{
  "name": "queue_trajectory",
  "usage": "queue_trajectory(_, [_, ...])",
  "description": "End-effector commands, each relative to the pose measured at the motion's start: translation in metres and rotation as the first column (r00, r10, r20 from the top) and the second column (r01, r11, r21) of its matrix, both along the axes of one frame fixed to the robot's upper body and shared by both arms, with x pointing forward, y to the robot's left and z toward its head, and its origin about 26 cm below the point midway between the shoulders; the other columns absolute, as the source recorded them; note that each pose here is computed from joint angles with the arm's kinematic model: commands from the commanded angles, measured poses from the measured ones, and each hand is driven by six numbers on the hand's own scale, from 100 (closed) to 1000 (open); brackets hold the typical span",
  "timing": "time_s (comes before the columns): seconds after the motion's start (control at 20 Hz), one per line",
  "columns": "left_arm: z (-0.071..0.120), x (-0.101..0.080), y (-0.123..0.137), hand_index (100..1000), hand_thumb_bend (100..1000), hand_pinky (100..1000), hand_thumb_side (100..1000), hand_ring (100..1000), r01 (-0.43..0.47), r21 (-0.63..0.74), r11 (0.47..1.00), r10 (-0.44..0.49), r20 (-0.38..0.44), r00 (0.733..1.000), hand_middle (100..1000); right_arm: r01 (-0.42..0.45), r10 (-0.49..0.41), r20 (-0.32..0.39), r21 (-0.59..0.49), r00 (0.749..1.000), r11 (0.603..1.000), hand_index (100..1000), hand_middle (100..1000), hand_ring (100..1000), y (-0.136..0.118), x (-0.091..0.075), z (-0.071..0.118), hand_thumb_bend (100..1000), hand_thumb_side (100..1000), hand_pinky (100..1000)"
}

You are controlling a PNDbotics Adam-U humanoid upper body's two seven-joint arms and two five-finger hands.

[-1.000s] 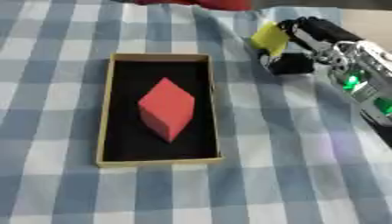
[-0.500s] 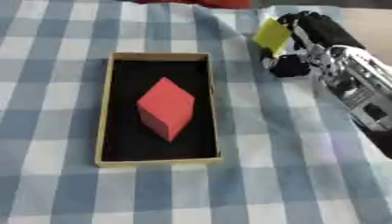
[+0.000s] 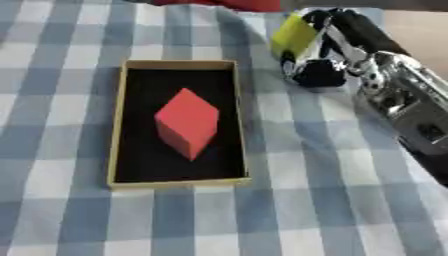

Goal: Pick up objects on the table and place them in the box.

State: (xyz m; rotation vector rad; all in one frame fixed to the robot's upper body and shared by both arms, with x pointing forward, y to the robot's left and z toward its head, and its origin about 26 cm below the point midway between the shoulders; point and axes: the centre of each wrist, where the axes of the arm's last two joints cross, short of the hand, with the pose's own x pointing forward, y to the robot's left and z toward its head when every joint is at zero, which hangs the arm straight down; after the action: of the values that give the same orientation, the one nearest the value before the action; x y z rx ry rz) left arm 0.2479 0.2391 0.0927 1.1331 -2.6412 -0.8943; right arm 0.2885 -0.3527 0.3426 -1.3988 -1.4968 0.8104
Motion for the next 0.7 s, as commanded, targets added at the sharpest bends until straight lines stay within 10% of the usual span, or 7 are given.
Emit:
queue_trajectory(0.05, [-0.003,-0.002,0.005,411,100,656,243,698,0.021,0.010,1.000,-0.021,-0.002,1.000,577,-0.009,0.011,0.052,-0.039,0.999,0.999,637,374,558,0.004,-0.012,0.017,100,469,712])
queue_trajectory(0.1, [-0.003,-0.002,0.006,411,100,656,243,698,0.020,0.010,1.000,-0.020,-0.003,1.000,576,-0.010,0.013,0.057,-0.046,0.998,0.999,638,373,558,0.006,-0.013,0.018,100,363,712])
queue_trajectory(0.7, [-0.001,-0.002,0.015,413,100,655,235,696,0.049,-0.006,0.999,-0.049,-0.022,0.999,575,-0.161,0.168,0.034,-0.158,0.985,0.974,634,374,556,0.021,-0.018,0.018,100,346,709])
